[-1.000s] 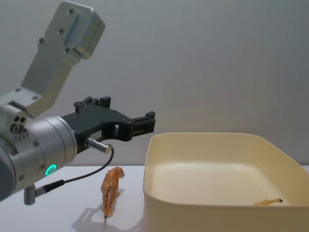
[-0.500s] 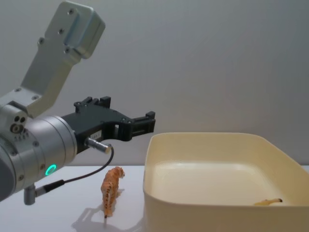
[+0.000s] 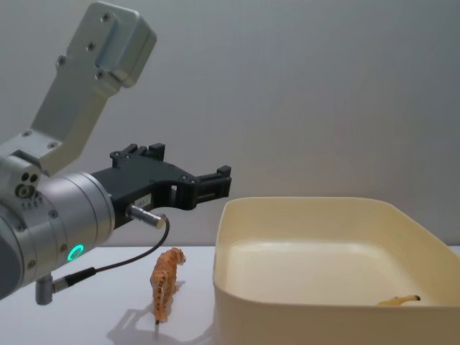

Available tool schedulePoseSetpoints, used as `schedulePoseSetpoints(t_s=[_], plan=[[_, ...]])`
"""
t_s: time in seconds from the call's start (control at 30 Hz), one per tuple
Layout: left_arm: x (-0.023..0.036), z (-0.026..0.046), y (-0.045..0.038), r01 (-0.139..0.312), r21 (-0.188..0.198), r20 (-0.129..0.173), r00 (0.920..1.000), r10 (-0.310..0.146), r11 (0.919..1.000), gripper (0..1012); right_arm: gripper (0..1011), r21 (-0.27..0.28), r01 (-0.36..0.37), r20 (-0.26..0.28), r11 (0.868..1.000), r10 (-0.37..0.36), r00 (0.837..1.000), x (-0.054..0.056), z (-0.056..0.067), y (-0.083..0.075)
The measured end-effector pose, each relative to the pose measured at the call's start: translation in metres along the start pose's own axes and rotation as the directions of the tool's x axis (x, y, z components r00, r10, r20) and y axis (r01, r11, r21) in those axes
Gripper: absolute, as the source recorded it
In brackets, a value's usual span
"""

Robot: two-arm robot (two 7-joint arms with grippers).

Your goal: Pick up the toy alternately with two hands and place it into the central storage box.

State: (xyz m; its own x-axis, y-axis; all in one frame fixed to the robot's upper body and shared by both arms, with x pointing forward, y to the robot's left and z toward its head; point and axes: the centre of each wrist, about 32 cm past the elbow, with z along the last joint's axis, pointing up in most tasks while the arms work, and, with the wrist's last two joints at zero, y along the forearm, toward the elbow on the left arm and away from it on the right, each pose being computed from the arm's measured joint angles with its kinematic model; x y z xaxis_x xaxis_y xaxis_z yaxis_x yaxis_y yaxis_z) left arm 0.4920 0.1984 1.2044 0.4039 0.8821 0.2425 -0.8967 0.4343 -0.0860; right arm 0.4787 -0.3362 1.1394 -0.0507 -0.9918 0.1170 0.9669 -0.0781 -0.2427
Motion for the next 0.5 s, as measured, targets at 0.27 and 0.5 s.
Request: schedulePoseSetpoints(t_s=[0.27, 0.5], plan=[[0.0000, 0.0000, 0.0000, 0.000, 0.000, 0.000, 1.0000, 0.000, 1.0000, 1001, 313, 0.062, -0.057, -0.043, 0.996, 0.060, 0.997, -0.007, 0.015, -0.005], [0.0000, 0.0000, 0.0000, 0.000, 0.000, 0.000, 1.0000, 0.000, 1.0000, 1001, 313, 0.140, -0.123, -0.089, 0.983, 0.136, 0.987, -0.019, 0.041, -0.010]])
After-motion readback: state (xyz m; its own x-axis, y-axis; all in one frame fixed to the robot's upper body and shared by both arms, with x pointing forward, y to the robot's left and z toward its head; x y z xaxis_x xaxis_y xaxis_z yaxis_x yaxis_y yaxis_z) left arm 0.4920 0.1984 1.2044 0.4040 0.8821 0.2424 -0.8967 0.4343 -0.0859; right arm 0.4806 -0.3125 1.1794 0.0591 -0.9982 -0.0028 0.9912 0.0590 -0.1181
